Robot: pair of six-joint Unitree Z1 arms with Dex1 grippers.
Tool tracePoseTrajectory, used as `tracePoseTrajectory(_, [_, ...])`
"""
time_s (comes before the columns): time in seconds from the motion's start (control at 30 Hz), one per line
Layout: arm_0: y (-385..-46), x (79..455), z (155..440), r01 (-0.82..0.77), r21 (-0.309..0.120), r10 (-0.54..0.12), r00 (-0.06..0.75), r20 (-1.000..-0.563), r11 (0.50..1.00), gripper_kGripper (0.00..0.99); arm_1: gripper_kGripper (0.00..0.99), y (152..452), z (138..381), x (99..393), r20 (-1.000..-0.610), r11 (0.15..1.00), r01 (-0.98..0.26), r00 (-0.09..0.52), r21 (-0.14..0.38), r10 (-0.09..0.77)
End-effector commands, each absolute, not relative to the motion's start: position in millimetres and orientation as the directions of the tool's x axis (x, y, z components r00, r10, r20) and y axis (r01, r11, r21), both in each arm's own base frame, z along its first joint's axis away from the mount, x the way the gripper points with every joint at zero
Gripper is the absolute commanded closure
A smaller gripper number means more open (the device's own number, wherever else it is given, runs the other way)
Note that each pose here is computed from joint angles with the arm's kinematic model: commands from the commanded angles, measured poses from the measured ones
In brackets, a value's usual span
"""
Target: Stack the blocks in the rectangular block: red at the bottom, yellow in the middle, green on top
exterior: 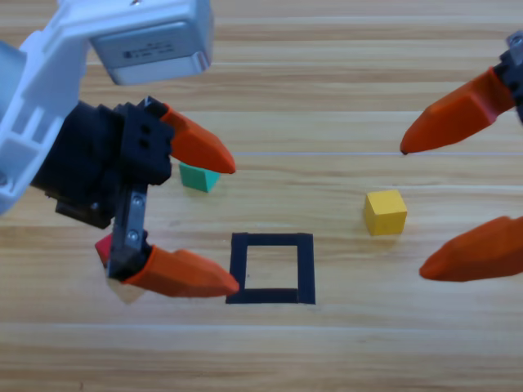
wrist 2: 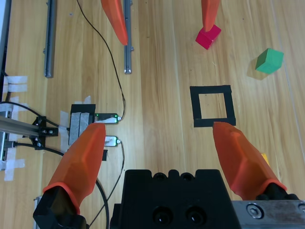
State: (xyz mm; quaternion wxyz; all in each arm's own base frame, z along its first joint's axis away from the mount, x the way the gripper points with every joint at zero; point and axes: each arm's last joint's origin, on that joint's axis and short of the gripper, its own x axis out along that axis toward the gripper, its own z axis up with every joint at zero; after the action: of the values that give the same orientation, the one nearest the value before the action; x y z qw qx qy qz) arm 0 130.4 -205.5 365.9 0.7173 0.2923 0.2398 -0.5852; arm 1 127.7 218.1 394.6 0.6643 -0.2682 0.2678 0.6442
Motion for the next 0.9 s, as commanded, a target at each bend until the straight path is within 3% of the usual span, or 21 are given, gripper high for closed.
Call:
tracePoseTrajectory(0.03, [-211, 128, 358, 0.982, 0.123, -0.673, 0.189, -0.715, 0.146, 0.0, 0.004, 239, 368, 136, -0.758, 0.014, -1.0, 0.006, 0.004, 0.652])
tracePoseTrajectory(0.33, [-208, 127, 355, 0.98, 0.123, -0.665, 0.195, -0.721, 0.154, 0.0, 0.007, 239, 363, 141, -0.784, 0.098, -0.995, 0.067, -0.008, 0.617])
tracePoseTrajectory(0.4, [-205, 125, 354, 0.98, 0.124, -0.665, 0.196, -0.721, 0.155, 0.0, 0.007, 241, 362, 144, -0.789, 0.158, -0.987, 0.102, -0.007, 0.606])
tracePoseTrajectory(0.5, [-203, 126, 353, 0.972, 0.13, -0.653, 0.23, -0.721, 0.198, 0.0, 0.005, 244, 357, 152, -0.795, 0.285, -0.957, 0.217, -0.058, 0.567])
tracePoseTrajectory(0.57, [-202, 130, 351, 0.945, 0.116, -0.629, 0.292, -0.721, 0.306, 0.0, 0.004, 247, 353, 161, -0.799, 0.401, -0.911, 0.307, -0.09, 0.517])
tracePoseTrajectory(0.6, [-200, 132, 353, 0.914, 0.116, -0.603, 0.348, -0.718, 0.39, 0.0, 0.004, 249, 348, 165, -0.805, 0.46, -0.882, 0.345, -0.102, 0.483])
tracePoseTrajectory(0.67, [-198, 134, 354, 0.86, 0.061, -0.583, 0.394, -0.71, 0.506, 0.0, 0.004, 253, 343, 175, -0.797, 0.608, -0.782, 0.452, -0.139, 0.399])
tracePoseTrajectory(0.77, [-183, 135, 360, 0.659, 0.02, -0.473, 0.561, -0.68, 0.752, 0.0, 0.004, 256, 331, 189, -0.771, 0.73, -0.64, 0.582, -0.24, 0.257])
tracePoseTrajectory(0.83, [-170, 132, 361, 0.499, -0.044, -0.393, 0.623, -0.676, 0.866, 0.004, 0.004, 262, 321, 194, -0.779, 0.78, -0.583, 0.589, -0.228, 0.213])
tracePoseTrajectory(0.9, [-160, 129, 355, 0.346, -0.103, -0.319, 0.659, -0.681, 0.933, 0.017, 0.004, 267, 313, 197, -0.792, 0.812, -0.548, 0.579, -0.201, 0.194])
